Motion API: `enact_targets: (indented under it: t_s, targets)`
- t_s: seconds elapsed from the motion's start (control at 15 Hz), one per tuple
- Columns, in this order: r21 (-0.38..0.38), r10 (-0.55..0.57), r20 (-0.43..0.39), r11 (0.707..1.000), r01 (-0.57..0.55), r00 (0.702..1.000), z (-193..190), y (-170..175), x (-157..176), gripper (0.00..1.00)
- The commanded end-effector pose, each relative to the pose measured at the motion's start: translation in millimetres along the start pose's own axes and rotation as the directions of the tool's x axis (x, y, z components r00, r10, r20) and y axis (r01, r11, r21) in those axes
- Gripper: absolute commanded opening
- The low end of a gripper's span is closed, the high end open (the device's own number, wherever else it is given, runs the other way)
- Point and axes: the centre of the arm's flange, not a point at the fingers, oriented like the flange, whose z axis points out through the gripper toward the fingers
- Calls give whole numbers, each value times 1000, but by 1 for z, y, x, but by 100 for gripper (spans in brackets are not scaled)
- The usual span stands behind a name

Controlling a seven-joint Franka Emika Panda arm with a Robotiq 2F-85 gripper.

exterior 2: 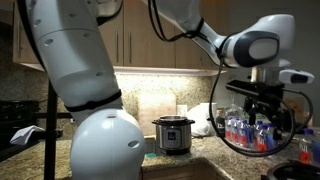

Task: Uncover the cooker and put the lid on the counter

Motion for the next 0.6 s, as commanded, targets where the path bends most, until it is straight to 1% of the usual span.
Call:
enact_targets:
  t_s: [0.0, 0.13, 0.2, 0.27, 0.33, 0.47, 0.53]
  targets:
    - [-117, -178, 11, 977, 178, 984, -70, -54, -44, 100]
    - [-190, -285, 25, 940, 284, 958, -109, -78, -71, 100]
    - [-191, -327, 22, 926, 325, 945, -130, -88, -85, 100]
    - [-161, -346, 5, 926, 342, 938, -151, -99, -101, 100]
    - [-166, -295, 20, 941, 294, 955, -116, -84, -74, 100]
    - [-158, -338, -8, 930, 333, 941, -148, -97, -97, 100]
    - [-156, -344, -19, 929, 337, 939, -154, -98, -103, 100]
